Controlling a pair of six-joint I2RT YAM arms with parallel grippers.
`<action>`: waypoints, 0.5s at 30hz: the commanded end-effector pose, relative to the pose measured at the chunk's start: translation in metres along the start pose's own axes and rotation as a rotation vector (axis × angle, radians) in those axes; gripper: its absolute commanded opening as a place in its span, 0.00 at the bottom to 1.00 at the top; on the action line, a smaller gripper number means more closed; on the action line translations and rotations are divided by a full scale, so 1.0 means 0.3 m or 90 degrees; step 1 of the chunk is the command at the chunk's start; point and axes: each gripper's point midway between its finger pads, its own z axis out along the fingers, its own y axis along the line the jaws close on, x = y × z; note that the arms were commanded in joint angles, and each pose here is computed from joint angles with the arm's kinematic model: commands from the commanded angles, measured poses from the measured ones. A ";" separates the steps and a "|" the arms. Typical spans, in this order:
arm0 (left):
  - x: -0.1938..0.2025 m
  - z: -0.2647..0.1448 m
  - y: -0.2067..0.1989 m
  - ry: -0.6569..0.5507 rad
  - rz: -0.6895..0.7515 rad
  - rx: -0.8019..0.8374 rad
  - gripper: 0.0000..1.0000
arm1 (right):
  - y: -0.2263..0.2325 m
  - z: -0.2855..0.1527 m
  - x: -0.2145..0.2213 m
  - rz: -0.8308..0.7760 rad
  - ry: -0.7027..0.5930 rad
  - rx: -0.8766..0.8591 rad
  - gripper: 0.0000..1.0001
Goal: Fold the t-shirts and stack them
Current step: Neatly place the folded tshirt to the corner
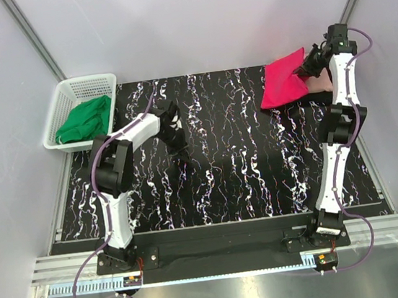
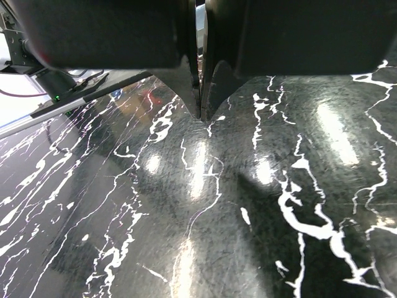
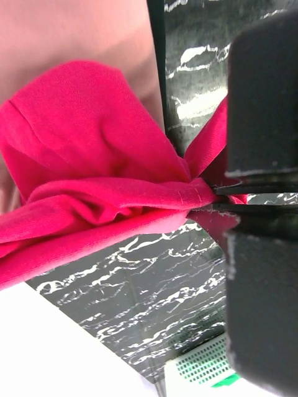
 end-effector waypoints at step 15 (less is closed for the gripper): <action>-0.011 0.010 -0.080 0.002 0.009 0.032 0.04 | 0.175 -0.259 -0.219 -0.049 -0.162 -0.090 0.00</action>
